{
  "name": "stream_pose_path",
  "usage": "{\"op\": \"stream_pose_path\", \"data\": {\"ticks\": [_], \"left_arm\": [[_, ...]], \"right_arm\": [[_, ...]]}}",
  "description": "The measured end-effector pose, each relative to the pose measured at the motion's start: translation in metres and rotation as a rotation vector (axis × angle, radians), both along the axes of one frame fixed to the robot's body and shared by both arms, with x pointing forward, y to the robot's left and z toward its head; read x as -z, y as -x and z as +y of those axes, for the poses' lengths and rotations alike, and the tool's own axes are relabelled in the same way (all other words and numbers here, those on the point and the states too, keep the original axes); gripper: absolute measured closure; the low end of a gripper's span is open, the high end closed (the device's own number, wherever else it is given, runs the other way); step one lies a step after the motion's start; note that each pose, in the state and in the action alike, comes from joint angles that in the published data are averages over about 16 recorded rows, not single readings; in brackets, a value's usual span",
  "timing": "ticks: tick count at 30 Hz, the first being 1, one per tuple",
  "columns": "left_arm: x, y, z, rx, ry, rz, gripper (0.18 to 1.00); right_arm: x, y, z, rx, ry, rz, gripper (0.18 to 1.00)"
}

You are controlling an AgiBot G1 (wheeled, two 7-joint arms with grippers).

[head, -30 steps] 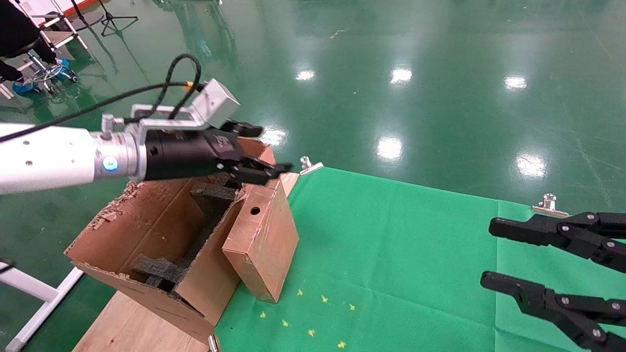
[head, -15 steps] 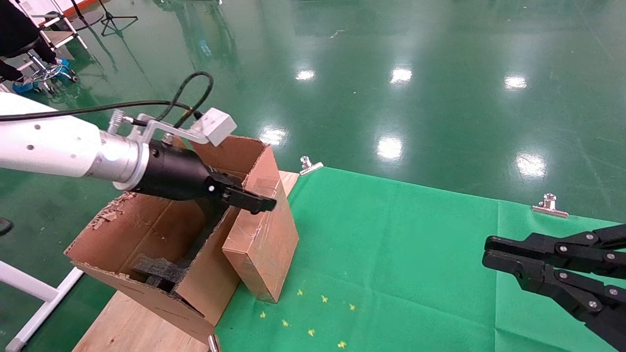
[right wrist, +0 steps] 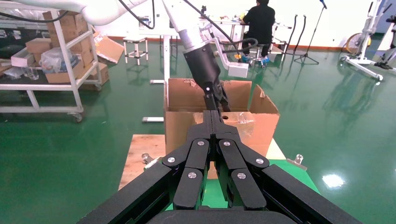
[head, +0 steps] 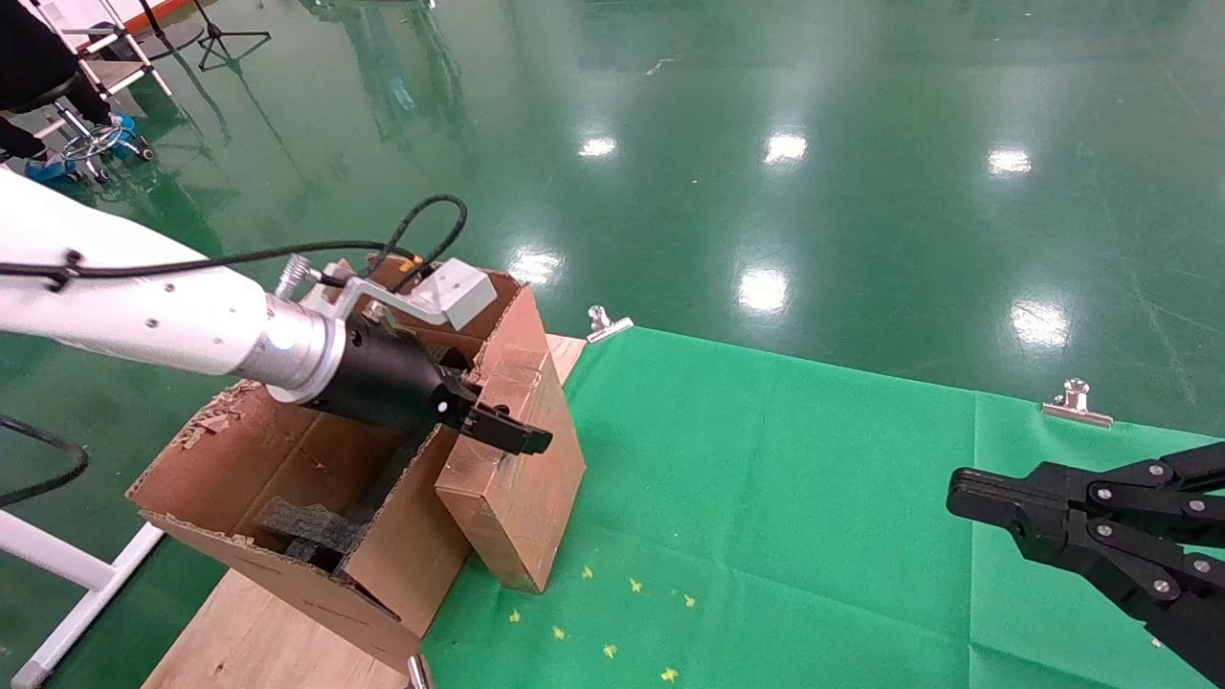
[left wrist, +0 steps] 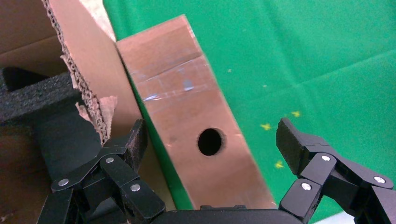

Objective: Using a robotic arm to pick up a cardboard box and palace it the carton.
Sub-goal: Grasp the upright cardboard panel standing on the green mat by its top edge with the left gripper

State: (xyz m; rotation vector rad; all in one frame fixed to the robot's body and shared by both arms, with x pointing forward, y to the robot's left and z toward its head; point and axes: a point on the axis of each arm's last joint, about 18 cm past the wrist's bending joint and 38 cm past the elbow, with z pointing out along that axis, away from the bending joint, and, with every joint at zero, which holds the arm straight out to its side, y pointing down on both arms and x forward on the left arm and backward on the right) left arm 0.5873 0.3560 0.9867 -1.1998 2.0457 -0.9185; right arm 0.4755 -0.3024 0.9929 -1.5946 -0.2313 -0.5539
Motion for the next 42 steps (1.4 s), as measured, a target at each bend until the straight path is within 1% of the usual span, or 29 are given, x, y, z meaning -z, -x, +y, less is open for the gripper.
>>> {"op": "stream_pose_path", "data": {"ticks": [13,20,25,31,37,42], "left_arm": [[0.0065,-0.0069,-0.0035,-0.01,-0.019,-0.001,0.184],[0.0062,-0.0067,-0.0034,-0.009,-0.017,-0.002,0.196],[0.0059,-0.0064,-0.0033,-0.008,-0.016,-0.002,0.226],[0.0057,-0.0061,-0.0033,-0.008,-0.015,-0.001,0.287],[0.0054,-0.0059,-0.0031,-0.008,-0.015,-0.001,0.397],[0.0033,-0.0059,-0.0026,-0.002,-0.016,-0.006,0.517]], "right_arm": [[0.0,-0.0001,-0.0001,0.0,0.0,0.0,0.986],[0.0,0.0,-0.0001,0.0,0.0,0.0,0.966],[0.0,0.0,-0.0001,0.0,0.0,0.0,0.935],[0.0,0.0,-0.0001,0.0,0.0,0.0,0.862],[0.0,0.0,-0.0001,0.0,0.0,0.0,0.749],[0.0,-0.0001,-0.0001,0.0,0.0,0.0,0.628]]}}
